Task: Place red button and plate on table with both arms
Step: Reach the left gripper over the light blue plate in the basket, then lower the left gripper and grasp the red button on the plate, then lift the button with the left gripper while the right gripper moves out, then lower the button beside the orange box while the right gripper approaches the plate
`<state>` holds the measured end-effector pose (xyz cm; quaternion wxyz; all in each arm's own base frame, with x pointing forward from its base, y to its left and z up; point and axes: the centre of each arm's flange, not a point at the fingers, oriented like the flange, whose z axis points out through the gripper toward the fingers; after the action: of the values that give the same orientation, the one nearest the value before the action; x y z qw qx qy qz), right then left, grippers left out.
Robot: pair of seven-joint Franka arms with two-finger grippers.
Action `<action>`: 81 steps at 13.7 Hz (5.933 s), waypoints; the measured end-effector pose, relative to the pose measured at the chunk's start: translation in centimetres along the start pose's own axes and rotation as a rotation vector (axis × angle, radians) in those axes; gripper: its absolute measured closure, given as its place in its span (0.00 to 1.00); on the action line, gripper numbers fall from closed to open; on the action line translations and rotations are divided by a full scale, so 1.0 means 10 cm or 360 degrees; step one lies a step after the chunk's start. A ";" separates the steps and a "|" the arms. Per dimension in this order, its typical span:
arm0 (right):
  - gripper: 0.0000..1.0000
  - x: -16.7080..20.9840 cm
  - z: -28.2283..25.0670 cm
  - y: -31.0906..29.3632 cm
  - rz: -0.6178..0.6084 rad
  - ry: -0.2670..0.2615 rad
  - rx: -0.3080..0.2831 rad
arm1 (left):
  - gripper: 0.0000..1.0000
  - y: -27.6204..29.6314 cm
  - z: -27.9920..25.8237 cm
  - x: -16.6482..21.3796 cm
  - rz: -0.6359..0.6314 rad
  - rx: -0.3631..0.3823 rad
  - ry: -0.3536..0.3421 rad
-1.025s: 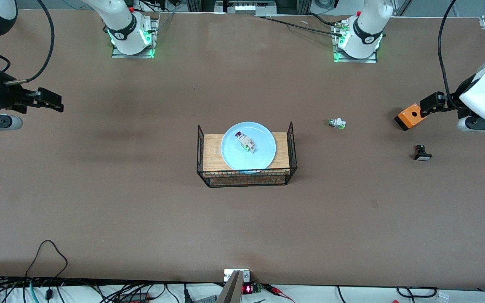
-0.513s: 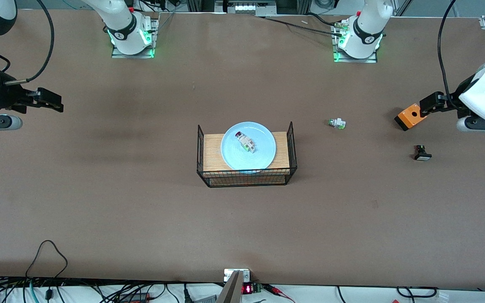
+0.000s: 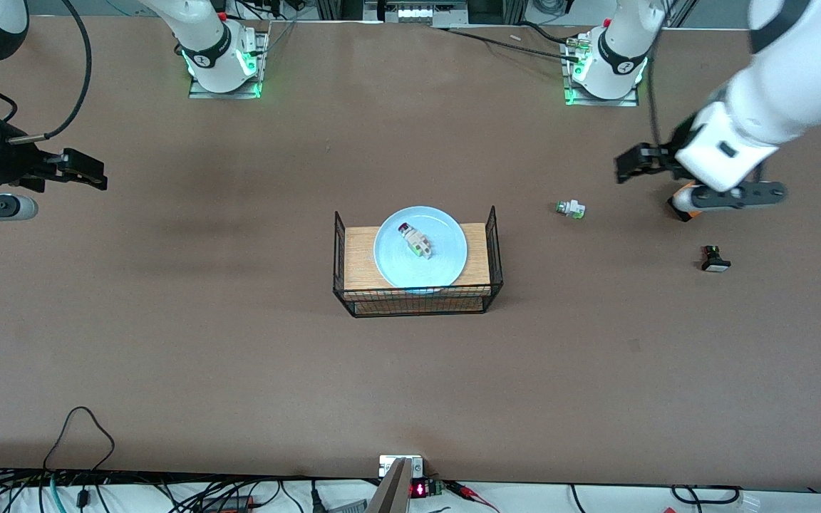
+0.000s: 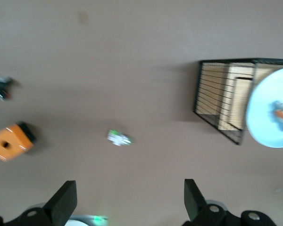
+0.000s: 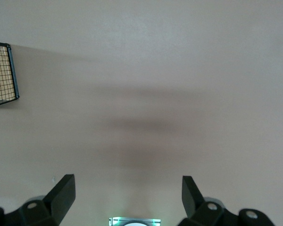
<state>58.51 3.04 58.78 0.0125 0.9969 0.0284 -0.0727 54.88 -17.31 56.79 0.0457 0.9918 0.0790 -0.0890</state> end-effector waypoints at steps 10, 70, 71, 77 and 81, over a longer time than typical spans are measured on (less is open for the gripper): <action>0.00 0.00 0.00 0.00 0.0001 0.0001 0.0000 | 0.00 1.82 1.09 0.16 -0.0421 -0.0198 0.0013; 0.00 -0.39 0.66 -2.50 0.0871 -0.0040 0.0203 | 0.39 -2.36 3.38 1.99 0.0724 0.0136 -0.0016; 0.00 -0.38 0.68 -2.54 0.0888 -0.0049 0.0259 | 0.29 -2.36 3.34 2.00 0.0726 0.0136 -0.0006; 0.00 -0.48 1.18 -3.11 0.0913 -0.0020 0.0383 | 0.00 -1.95 2.16 1.89 0.0793 0.0198 0.0034; 0.00 -0.47 1.52 -3.52 0.0861 0.0008 0.0402 | 0.00 -1.65 1.18 1.63 0.0821 0.0242 -0.0056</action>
<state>49.59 37.42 43.72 -0.0927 0.9621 -0.2476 -0.0672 65.97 0.06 40.98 -0.0065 0.9780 -0.1842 -0.0972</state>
